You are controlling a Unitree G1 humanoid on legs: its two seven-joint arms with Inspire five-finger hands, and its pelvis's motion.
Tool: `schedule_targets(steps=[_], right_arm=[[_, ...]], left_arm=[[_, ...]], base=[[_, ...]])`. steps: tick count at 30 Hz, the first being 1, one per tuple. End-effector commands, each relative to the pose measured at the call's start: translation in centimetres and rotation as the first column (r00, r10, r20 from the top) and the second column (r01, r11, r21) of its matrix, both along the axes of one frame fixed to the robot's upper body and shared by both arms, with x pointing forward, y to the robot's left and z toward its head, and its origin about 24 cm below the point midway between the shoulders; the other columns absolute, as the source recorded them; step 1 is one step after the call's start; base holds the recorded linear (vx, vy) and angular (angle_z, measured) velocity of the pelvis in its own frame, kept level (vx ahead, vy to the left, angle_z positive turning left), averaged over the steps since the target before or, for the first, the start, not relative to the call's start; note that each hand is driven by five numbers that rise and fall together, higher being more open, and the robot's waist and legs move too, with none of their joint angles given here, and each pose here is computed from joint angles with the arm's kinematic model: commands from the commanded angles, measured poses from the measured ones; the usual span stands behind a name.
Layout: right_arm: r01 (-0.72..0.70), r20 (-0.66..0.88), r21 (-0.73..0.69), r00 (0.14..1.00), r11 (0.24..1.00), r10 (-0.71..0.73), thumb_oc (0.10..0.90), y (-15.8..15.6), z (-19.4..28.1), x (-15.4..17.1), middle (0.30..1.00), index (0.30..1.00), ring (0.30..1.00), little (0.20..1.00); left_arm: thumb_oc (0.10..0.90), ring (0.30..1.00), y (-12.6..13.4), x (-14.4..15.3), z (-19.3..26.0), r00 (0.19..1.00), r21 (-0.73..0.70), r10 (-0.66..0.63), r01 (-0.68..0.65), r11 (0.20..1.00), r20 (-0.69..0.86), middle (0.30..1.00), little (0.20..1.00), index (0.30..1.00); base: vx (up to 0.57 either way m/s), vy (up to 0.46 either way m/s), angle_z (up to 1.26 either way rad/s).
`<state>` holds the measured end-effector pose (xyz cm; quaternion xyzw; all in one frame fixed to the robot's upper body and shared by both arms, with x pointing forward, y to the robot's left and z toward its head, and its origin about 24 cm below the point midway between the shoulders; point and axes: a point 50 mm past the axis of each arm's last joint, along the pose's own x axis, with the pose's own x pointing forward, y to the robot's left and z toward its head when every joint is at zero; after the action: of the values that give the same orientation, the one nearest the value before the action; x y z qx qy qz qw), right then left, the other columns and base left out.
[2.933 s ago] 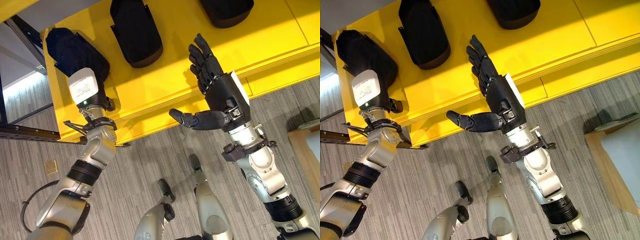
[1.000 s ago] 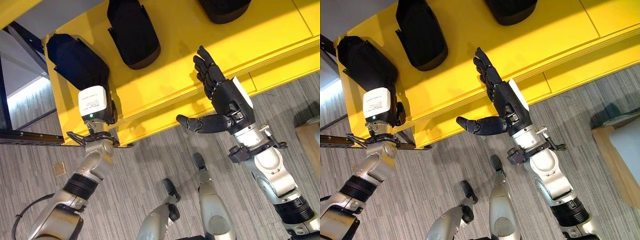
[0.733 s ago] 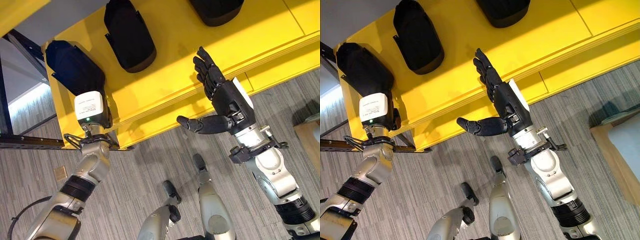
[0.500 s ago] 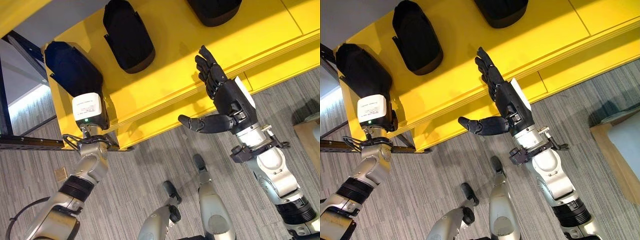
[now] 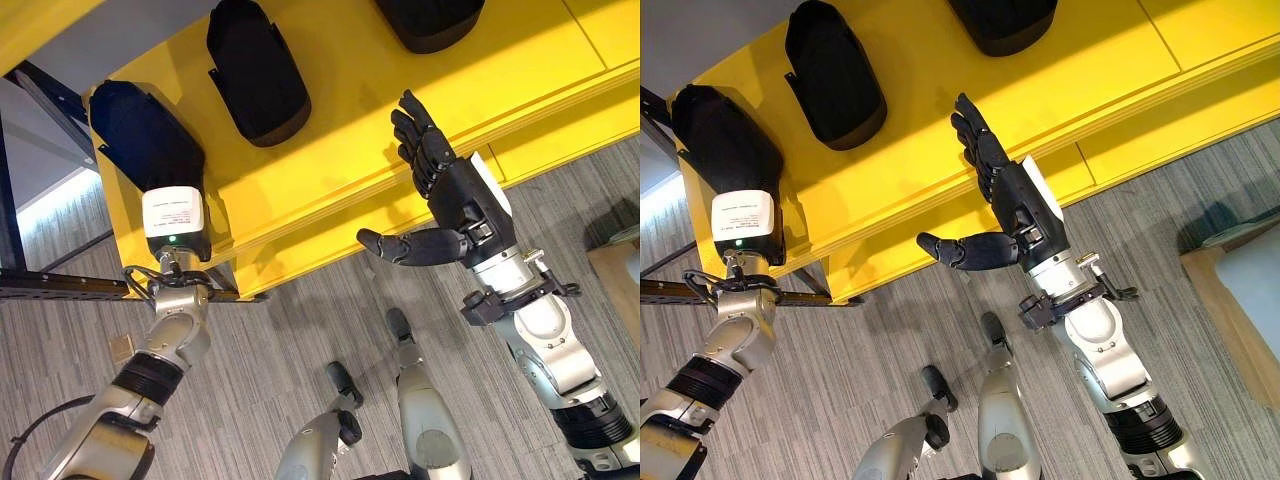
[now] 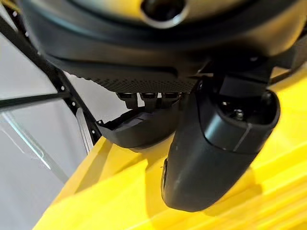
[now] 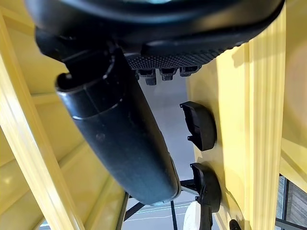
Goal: Move parts from the plastic box to the shelf.
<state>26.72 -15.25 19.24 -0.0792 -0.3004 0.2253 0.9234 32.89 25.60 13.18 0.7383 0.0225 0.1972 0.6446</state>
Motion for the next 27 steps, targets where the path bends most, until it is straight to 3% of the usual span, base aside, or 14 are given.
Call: schedule_targets(steps=[1, 18, 27], right_arm=[[-0.129, 0.294, 0.027, 0.949, 0.991, 0.115, 0.900, 1.3, 4.5, -3.7, 1.000, 1.000, 1.000, 1.000], [-0.122, 0.289, 0.028, 0.951, 0.992, 0.109, 0.900, 1.0, 4.3, -3.7, 1.000, 1.000, 1.000, 1.000], [-0.120, 0.290, 0.024, 0.951, 0.993, 0.108, 0.900, 1.0, 4.2, -3.7, 1.000, 1.000, 1.000, 1.000]], left_arm=[[0.900, 1.000, 3.7, -1.8, -1.2, 0.982, 0.131, 0.139, -0.123, 0.984, -0.126, 1.000, 1.000, 1.000], [0.900, 1.000, 1.9, -1.6, 0.7, 0.991, 0.272, 0.029, 0.008, 0.962, -0.131, 1.000, 1.000, 1.000], [0.900, 1.000, 2.0, -1.8, 0.8, 0.984, 0.300, 0.054, -0.001, 0.954, -0.167, 1.000, 1.000, 1.000]], base=[[0.00, 0.000, 0.00], [0.00, 0.000, 0.00], [0.00, 0.000, 0.00]])
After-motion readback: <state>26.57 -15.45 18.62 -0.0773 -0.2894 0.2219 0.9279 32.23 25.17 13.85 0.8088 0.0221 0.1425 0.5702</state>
